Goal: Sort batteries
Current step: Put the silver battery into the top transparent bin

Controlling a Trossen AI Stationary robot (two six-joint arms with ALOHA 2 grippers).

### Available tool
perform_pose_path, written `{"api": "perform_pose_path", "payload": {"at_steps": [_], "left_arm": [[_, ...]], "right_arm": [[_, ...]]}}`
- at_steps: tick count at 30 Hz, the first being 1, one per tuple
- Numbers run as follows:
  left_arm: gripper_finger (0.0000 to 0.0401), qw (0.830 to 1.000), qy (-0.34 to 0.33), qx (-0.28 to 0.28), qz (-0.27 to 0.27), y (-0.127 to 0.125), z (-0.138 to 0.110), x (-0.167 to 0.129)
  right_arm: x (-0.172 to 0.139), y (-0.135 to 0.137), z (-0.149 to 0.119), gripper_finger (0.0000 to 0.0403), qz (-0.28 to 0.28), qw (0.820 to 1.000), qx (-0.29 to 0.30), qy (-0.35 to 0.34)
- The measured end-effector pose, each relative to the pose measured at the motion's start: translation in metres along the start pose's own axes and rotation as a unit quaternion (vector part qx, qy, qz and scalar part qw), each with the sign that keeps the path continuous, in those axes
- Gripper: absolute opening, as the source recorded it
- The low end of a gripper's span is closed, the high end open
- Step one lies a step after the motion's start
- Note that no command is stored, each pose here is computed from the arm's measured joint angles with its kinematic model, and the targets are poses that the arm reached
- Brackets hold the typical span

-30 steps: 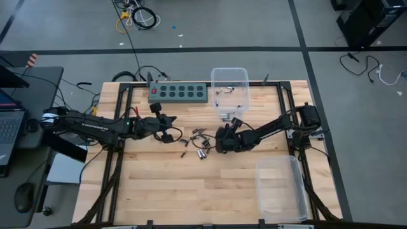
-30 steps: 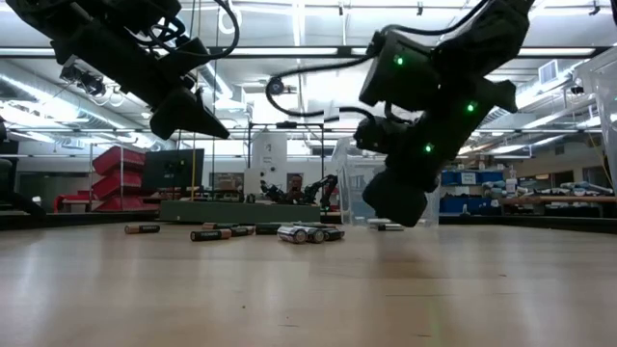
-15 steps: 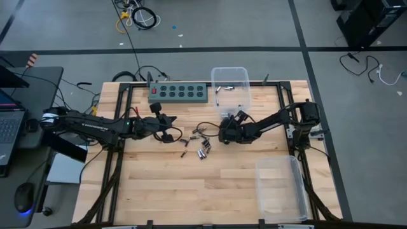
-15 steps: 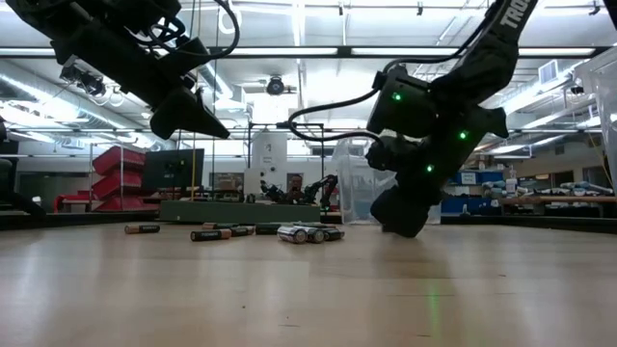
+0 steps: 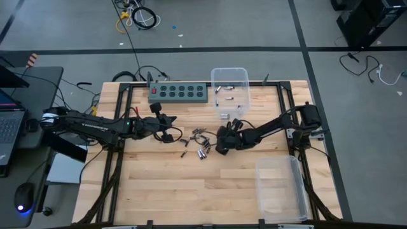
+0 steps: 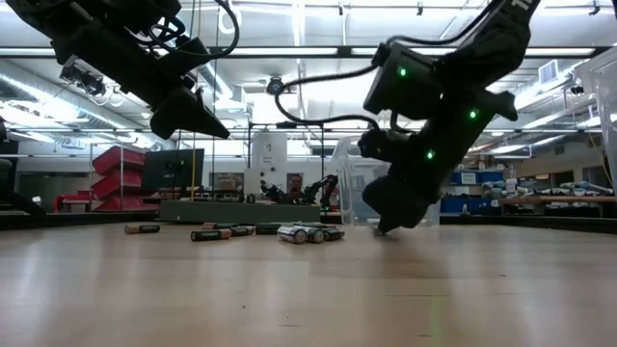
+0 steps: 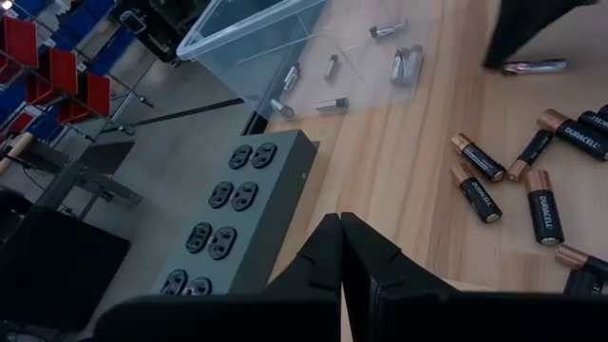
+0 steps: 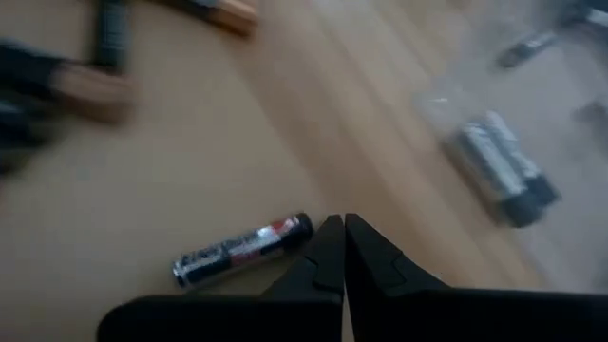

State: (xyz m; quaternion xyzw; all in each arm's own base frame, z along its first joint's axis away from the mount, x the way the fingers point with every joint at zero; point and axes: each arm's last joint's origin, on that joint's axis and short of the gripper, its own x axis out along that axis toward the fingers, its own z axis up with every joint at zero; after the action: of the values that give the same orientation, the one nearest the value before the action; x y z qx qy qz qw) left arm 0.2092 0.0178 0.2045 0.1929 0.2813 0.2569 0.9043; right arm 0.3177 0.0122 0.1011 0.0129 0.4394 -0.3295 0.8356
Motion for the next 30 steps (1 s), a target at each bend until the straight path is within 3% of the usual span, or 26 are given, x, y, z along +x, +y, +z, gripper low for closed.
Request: {"api": "perform_pose_path", "payload": {"at_steps": [7,13,15,17,19,24,30], "left_arm": [[0.0000,1.000,0.001,0.001,0.000,0.000,0.000,0.000],[0.0000,1.000,0.000,0.000,0.000,0.000,0.000,0.000],[0.0000,1.000,-0.002,0.000,-0.007,0.000,0.000,0.000],[0.0000,1.000,-0.002,0.000,-0.010,-0.001,0.000,0.000],[0.0000,1.000,-0.005,0.000,-0.017,-0.001,0.000,0.000],[0.0000,1.000,-0.004,-0.012,-0.021,-0.001,0.000,0.000],[0.0000,1.000,-0.009,-0.015,-0.019,-0.001,0.001,0.000]], "right_arm": [[-0.031,-0.003,0.018,0.0000,0.022,1.000,-0.008,-0.005],[-0.053,-0.017,0.032,0.0000,0.115,0.993,-0.035,0.003],[-0.056,-0.018,0.033,0.0003,0.137,0.986,-0.100,-0.002],[-0.055,-0.017,0.033,0.0012,0.142,0.969,-0.203,-0.015],[-0.053,-0.014,0.034,0.0028,0.142,0.963,-0.226,-0.028],[-0.038,-0.022,0.040,0.0078,0.119,0.992,-0.042,-0.013],[-0.039,-0.017,0.041,0.0120,0.131,0.984,0.122,-0.005]]}}
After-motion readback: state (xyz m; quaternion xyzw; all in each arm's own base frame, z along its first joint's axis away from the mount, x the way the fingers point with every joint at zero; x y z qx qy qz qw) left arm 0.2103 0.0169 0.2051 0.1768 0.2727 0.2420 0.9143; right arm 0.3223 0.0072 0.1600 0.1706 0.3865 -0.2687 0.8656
